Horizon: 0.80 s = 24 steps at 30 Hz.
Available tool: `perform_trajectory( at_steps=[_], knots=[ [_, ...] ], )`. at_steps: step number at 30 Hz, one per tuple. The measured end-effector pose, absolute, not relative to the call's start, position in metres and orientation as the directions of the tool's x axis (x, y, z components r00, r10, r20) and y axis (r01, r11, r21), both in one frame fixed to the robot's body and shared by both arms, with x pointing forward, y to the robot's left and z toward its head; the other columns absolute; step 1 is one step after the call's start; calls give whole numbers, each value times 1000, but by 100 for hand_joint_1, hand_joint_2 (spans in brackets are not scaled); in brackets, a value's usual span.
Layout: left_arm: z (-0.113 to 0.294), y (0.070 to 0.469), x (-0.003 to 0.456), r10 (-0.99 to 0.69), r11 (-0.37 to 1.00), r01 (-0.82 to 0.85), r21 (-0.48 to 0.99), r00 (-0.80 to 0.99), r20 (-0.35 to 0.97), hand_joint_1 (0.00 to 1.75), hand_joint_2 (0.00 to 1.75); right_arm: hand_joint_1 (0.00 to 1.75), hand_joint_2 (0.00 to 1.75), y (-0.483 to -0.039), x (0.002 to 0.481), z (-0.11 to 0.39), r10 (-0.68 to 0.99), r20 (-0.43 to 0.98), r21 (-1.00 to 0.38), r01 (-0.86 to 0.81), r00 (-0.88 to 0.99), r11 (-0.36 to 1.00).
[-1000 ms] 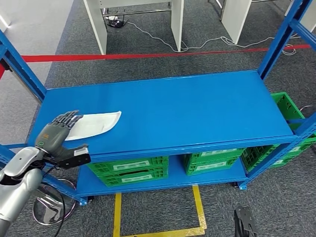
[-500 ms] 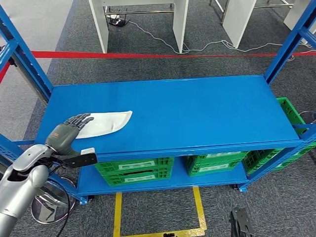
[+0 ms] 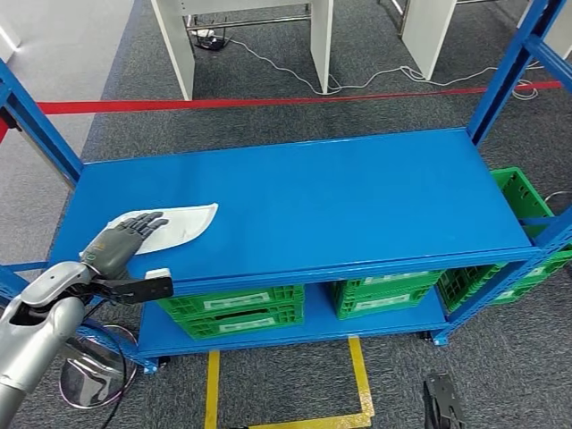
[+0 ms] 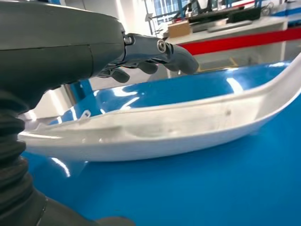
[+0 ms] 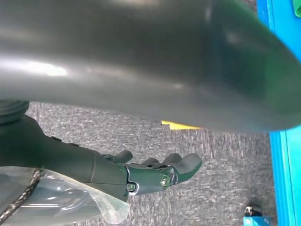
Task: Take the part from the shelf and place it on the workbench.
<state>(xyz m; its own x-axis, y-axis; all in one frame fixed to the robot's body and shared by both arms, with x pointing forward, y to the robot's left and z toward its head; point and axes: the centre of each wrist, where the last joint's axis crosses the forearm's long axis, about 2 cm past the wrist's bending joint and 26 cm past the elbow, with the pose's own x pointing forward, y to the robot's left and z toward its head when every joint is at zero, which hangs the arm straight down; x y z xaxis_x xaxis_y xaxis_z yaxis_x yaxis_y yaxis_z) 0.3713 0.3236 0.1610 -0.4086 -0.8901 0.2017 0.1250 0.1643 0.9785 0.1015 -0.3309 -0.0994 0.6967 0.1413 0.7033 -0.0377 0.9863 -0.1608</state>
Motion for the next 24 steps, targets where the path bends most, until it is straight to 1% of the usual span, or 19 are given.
perform_trajectory(
  at_steps=[6, 12, 18, 24],
  knots=[
    [160, 333, 372, -918, 115, 111, 987, -367, 149, 0, 175, 0, 0, -329, 101, -100, 140, 703, -157, -39, 698, 987],
    [160, 336, 373, -927, 96, 106, 990, -352, 128, 0, 175, 0, 0, -330, 102, -99, 140, 702, -160, -37, 698, 986],
    [151, 340, 369, -940, 67, 116, 991, -324, 101, 0, 175, 0, 0, -330, 99, -100, 144, 697, -162, -42, 702, 986],
    [149, 356, 369, -956, 44, 99, 994, -285, 71, 0, 175, 0, 0, -330, 100, -100, 153, 696, -165, -51, 702, 985]
  ],
)
